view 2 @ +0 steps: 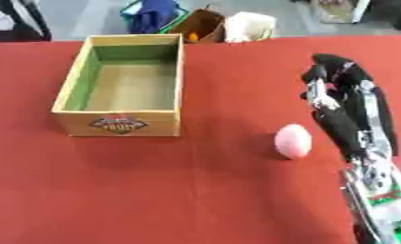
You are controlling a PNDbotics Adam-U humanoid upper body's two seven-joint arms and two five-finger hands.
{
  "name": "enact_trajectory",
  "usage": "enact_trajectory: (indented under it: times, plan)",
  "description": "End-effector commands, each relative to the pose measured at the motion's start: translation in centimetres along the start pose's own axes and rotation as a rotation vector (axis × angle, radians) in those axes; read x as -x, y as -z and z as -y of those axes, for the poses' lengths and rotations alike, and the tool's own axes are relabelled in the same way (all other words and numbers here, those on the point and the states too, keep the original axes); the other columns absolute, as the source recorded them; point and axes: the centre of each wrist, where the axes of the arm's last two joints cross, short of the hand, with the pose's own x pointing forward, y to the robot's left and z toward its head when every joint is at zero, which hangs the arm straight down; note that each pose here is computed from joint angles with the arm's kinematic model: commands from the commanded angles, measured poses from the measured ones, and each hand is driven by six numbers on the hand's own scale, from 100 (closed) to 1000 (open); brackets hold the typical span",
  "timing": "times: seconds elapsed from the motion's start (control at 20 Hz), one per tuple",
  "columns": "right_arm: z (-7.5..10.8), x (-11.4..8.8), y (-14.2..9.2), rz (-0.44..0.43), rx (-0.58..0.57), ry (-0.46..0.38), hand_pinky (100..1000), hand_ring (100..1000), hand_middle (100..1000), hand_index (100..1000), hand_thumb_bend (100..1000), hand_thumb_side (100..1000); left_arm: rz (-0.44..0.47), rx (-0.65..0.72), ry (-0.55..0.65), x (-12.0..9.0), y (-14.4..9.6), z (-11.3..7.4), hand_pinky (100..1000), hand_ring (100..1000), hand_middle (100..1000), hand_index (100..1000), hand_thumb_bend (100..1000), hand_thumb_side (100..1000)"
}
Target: Pick up objects on the table and place them in the box.
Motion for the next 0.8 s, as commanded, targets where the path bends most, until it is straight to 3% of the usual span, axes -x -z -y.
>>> enact_trajectory:
  times: [0.05, 0.8]
  plan:
    - [0.33, -0.81, 0.44, 0.038, -0.014, -0.022, 519, 667, 555, 749, 100, 447, 0.038, 0.013, 0.001, -0.65, 0.7, -0.11, 555, 517, 442, 596, 100, 653]
    - [0.56, -1.05, 0.79, 0.058, -0.019, -0.041, 523, 681, 572, 781, 100, 464, 0.042, 0.011, 0.0, -0.67, 0.76, -0.07, 554, 517, 442, 596, 100, 653]
